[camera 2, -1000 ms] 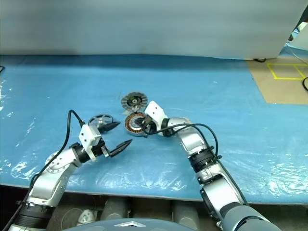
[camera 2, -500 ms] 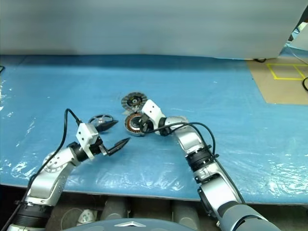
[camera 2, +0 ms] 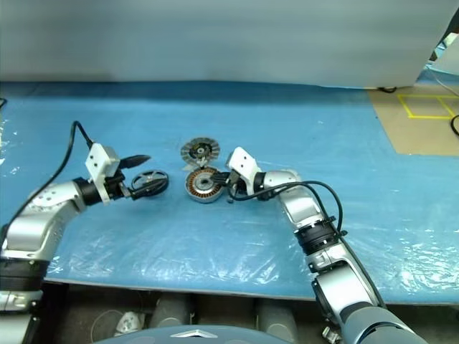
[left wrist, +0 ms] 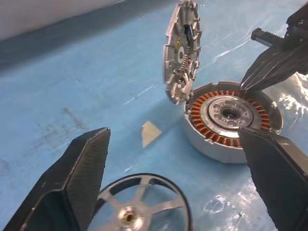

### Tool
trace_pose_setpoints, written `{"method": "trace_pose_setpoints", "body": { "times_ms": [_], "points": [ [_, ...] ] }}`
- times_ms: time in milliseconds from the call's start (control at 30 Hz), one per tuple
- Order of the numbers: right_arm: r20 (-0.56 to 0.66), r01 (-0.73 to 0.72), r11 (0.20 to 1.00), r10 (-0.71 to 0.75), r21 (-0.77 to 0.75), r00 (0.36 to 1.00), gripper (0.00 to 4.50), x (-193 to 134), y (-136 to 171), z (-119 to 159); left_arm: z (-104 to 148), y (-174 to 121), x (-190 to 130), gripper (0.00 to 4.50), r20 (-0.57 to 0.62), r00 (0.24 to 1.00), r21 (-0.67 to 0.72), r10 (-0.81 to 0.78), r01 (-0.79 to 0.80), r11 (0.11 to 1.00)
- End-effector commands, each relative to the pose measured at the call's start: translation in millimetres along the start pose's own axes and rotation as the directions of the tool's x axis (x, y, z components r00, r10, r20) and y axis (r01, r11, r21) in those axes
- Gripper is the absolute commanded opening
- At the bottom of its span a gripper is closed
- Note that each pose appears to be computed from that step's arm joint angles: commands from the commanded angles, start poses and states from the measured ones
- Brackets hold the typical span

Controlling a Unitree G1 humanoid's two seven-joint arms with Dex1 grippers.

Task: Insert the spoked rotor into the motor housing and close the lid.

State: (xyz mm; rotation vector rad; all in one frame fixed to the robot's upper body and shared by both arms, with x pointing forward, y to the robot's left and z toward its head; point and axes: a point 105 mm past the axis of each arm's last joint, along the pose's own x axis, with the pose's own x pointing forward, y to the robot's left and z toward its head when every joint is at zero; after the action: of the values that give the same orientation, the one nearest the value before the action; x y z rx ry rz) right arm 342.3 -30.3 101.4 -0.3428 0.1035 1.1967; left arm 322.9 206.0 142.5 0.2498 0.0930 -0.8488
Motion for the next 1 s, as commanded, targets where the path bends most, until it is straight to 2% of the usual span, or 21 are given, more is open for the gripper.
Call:
{"method": "trace_pose_setpoints", "body": {
  "times_ms": [33, 367, 467, 567, 1000],
  "points": [
    [0.073, 0.031, 0.999, -0.029, -0.037, 0.997, 0.03, -4.2, -2.2, 18.2, 3.7, 12.5, -5.8, 4.50, -0.042, 0.998, 0.028, -0.040, 0.041, 0.999],
    [0.079, 0.076, 0.997, -0.074, -0.028, 0.994, 0.03, -5.8, -1.7, 15.4, -1.1, 32.5, 2.9, 4.50, -0.131, 0.988, 0.043, -0.081, 0.087, 0.995],
    [0.076, 0.086, 0.996, -0.083, -0.030, 0.994, 0.00, -6.6, -2.9, 14.8, -2.9, 34.5, 5.9, 3.90, -0.146, 0.986, 0.046, -0.084, 0.091, 0.995],
    [0.074, 0.090, 0.995, -0.088, -0.030, 0.993, 0.00, -7.4, -3.4, 13.7, -2.9, 33.8, 9.5, 2.95, -0.156, 0.983, 0.044, -0.098, 0.106, 0.993],
    [0.065, 0.090, 0.996, -0.088, -0.028, 0.994, 0.00, -6.3, -1.6, 10.3, -17.5, 31.0, 4.9, 2.95, -0.290, 0.946, -0.004, -0.143, 0.148, 0.989]
  ]
}}
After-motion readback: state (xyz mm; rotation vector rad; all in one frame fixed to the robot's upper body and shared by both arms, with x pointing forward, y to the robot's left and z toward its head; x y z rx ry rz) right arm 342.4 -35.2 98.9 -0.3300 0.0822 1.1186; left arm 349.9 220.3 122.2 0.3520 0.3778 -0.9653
